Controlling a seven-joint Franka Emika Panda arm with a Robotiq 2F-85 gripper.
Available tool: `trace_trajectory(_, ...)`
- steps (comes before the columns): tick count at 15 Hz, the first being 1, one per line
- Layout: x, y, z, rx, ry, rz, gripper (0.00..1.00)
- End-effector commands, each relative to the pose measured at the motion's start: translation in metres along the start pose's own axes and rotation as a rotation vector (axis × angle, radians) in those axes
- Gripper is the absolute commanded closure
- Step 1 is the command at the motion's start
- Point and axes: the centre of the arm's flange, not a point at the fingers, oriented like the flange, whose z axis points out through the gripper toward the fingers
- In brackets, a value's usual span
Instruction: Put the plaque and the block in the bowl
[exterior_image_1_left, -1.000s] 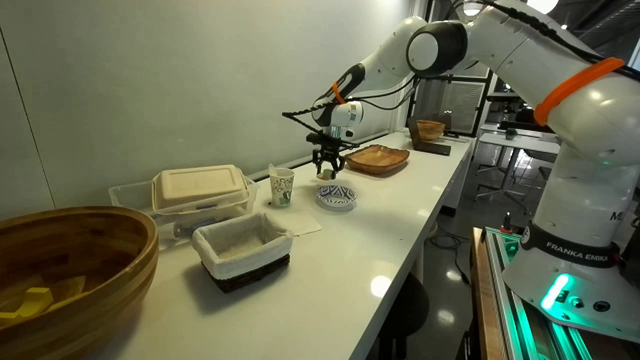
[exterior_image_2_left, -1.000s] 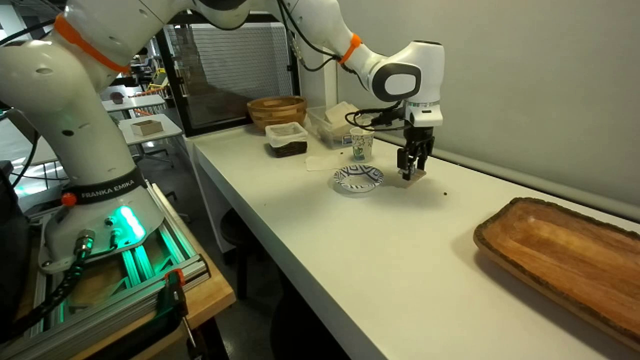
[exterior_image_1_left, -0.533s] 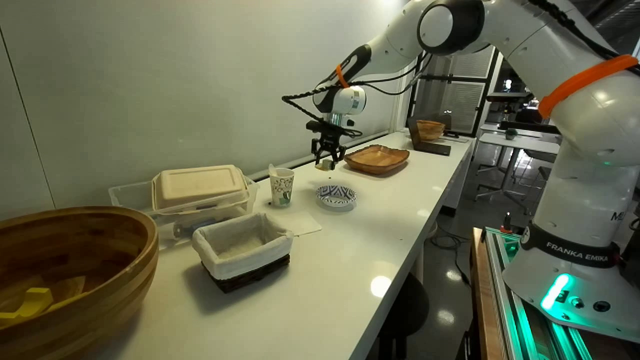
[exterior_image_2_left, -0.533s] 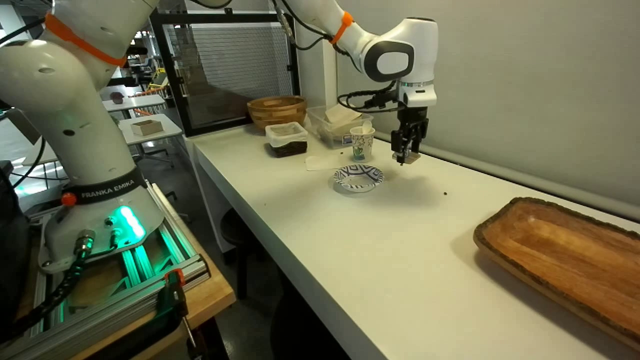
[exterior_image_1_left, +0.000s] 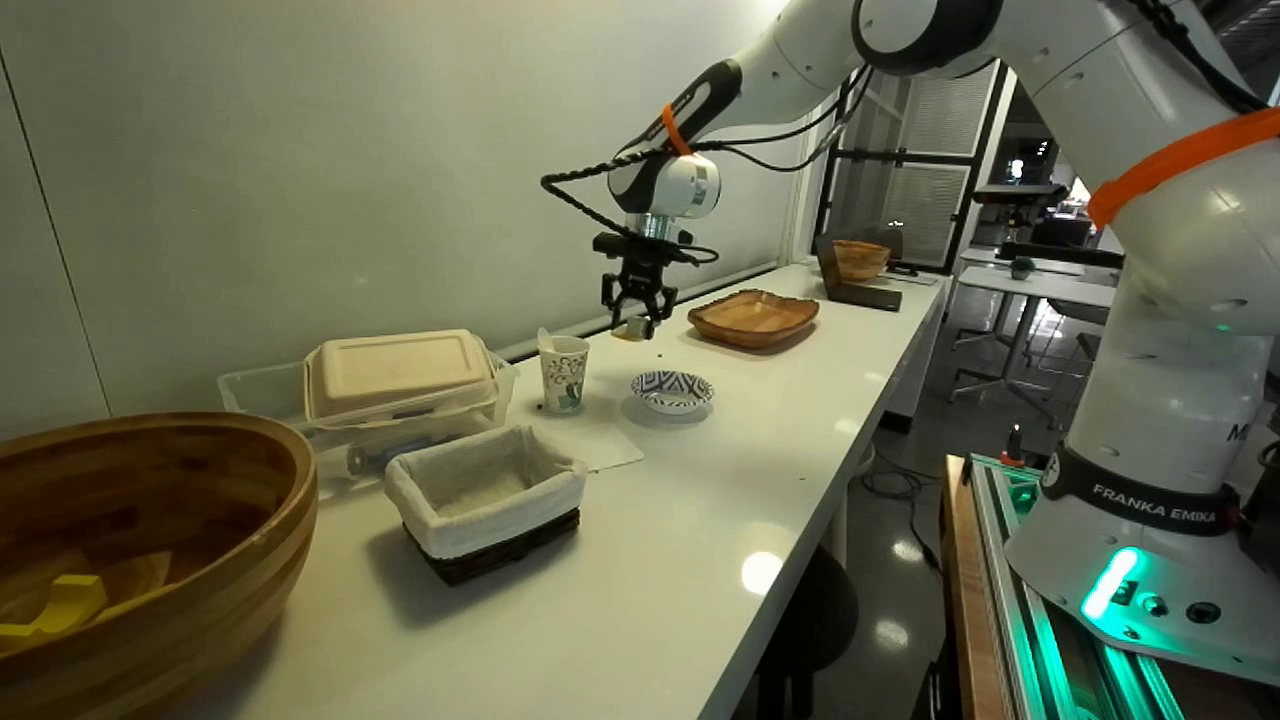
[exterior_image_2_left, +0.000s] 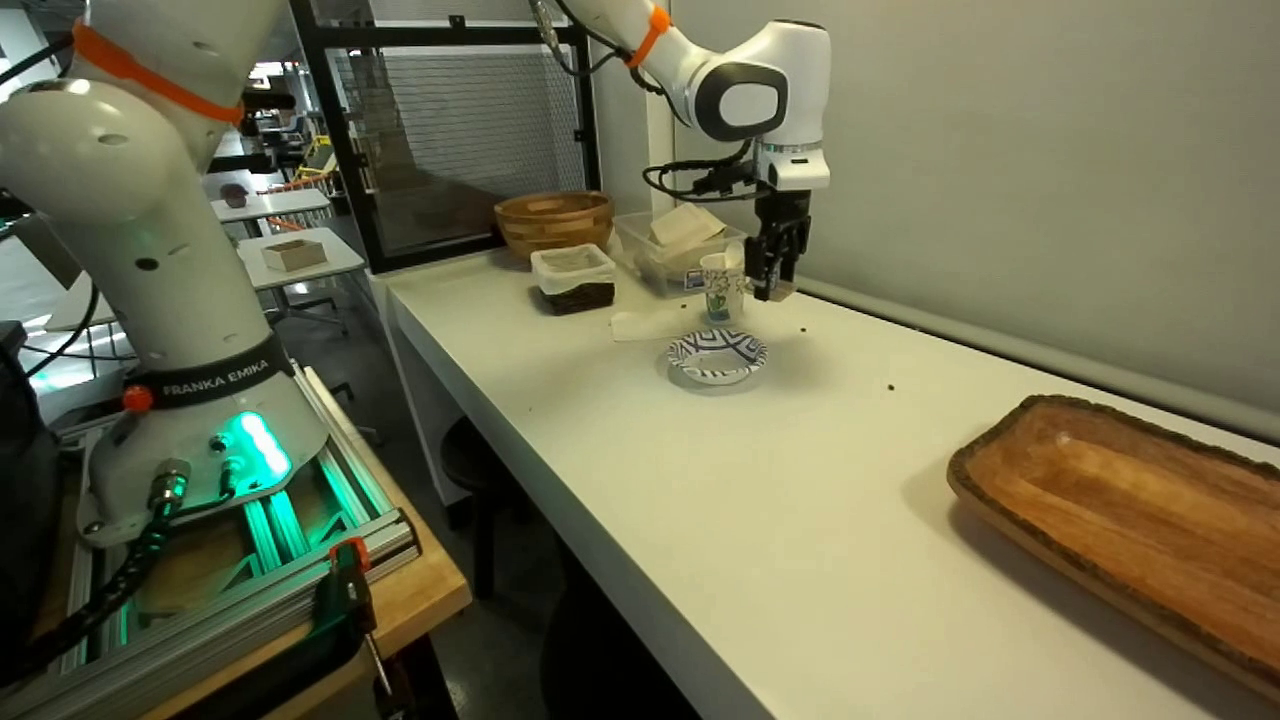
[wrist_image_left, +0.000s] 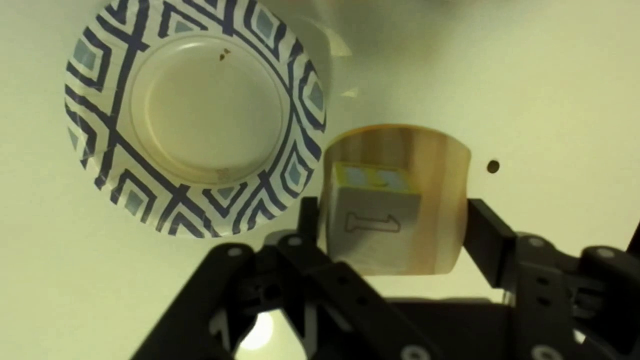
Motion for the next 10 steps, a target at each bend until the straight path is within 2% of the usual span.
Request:
trace_trajectory(1, 0.001, 0.001, 0.0, -0.001, 0.0, 0.001, 0.53)
trace_trajectory(4, -0.006, 0.002, -0.031, 0.039, 0.038, -0.047, 0.53)
trace_trajectory(6, -0.017, -0.004, -0.066, 0.062, 0.067, -0.09, 0.53)
trace_trajectory(10, -0.061, -0.042, -0.128, 0.069, 0.102, -0.234, 0.53)
